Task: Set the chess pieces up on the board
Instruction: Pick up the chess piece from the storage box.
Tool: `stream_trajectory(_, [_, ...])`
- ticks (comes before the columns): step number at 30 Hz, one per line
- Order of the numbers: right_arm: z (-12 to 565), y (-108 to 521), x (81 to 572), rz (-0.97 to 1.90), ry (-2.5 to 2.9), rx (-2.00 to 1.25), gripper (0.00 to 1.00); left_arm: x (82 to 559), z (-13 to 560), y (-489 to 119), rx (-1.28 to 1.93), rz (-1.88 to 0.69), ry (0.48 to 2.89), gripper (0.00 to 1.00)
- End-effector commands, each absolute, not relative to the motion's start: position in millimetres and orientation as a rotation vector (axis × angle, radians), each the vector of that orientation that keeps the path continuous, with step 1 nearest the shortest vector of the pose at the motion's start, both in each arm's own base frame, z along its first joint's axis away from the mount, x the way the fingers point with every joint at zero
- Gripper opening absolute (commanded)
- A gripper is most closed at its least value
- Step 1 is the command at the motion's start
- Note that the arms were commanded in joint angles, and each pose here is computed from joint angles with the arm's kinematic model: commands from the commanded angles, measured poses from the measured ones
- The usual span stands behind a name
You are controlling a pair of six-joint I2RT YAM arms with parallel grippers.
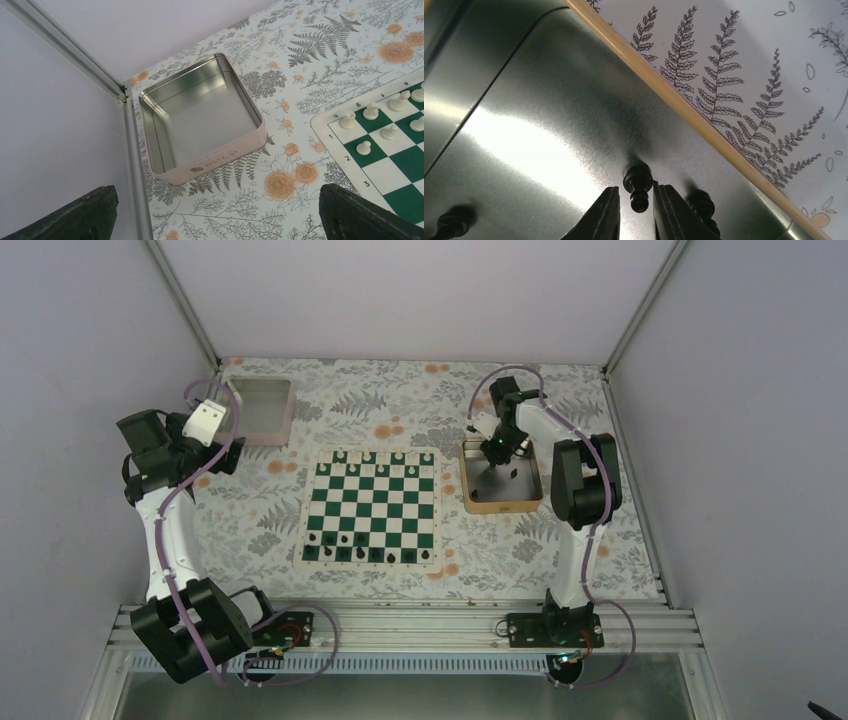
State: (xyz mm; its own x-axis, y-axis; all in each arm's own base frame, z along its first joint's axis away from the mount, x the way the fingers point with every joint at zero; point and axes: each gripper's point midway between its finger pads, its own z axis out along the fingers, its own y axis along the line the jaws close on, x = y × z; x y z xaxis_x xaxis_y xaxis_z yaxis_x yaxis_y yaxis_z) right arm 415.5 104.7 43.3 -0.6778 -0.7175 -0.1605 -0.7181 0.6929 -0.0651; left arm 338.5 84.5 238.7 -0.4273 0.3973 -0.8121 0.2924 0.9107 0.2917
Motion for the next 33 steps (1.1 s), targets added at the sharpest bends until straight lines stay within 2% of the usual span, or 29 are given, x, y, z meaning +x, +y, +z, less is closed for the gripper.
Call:
stream_trajectory(1, [27,101,415,0.020,2.769,-1.168,0.21,334,248,81,0.520,0.140,2.017,1.00])
stream_trajectory(7, [22,102,413,0.030,2.776,-1.175,0.20,332,248,81,0.526,0.144,2.017,1.00])
stream_trajectory(10, [23,102,413,0.030,2.775,-1.176,0.15,332,248,81,0.526,0.145,2.016,1.00])
stream_trajectory(13, [41,104,415,0.028,2.747,-1.159,0.09,333,248,81,0.526,0.143,2.015,1.00])
stream_trajectory(19, [86,121,404,-0.007,2.684,-1.195,0.09,334,247,81,0.528,0.141,2.017,1.00])
stream_trajectory(27, [158,197,371,-0.020,2.476,-1.367,0.10,338,251,82,0.520,0.127,2.011,1.00])
stream_trajectory(33, [160,307,314,0.148,2.268,-1.677,0.10,340,248,84,0.509,0.123,2.017,1.00])
